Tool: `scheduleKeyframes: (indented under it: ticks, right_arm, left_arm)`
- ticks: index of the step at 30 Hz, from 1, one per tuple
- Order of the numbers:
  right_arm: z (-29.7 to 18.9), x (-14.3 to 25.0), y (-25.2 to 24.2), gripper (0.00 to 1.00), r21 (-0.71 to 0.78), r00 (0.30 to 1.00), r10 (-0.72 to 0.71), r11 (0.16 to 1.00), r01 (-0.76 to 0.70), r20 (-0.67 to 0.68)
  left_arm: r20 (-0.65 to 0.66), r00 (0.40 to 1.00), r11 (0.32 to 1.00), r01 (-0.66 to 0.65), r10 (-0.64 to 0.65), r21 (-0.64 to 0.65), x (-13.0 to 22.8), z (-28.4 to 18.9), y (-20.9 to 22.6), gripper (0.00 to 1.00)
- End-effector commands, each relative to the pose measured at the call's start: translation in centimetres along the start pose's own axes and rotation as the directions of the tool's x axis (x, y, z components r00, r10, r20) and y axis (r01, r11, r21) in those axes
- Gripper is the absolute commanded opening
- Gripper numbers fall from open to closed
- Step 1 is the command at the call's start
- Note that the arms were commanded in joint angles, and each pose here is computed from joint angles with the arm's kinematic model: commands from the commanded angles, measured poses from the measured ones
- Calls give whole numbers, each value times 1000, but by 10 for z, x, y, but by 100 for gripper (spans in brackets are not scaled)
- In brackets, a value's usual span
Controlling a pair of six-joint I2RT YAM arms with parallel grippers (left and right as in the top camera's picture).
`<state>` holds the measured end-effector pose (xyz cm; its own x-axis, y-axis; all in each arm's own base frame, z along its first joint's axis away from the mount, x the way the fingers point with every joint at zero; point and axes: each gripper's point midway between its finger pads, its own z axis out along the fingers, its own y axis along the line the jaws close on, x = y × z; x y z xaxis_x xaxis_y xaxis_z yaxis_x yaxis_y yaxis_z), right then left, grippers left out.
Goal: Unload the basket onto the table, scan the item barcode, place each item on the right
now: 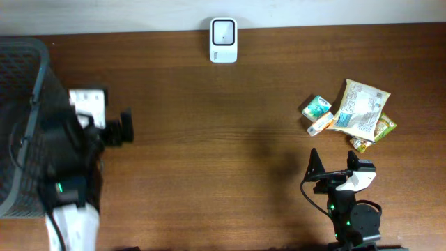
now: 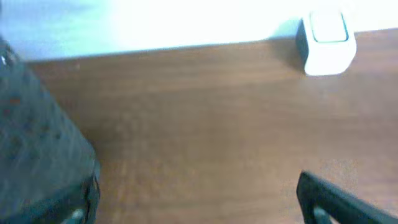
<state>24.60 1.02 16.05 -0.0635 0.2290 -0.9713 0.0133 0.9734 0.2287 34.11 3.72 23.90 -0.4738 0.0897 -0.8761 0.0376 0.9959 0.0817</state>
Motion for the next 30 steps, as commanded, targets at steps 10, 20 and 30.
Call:
scheduleKeyframes:
  ticks: [10,20,30]
  right_arm:
    - [0,4,-1,99,3,1000,6,1000,-6,-10]
    - [0,4,-1,99,3,1000,6,1000,-6,-9]
    - [0,4,-1,99,3,1000,6,1000,-6,-10]
  left_arm:
    - [412,908,997,-71,76,-28,65,-37,-29,99]
    - [418,892,985,-155,172,-76,101,-38,-35,99]
    - [361,915,969,-102,180,-225,117,-46,-10,99]
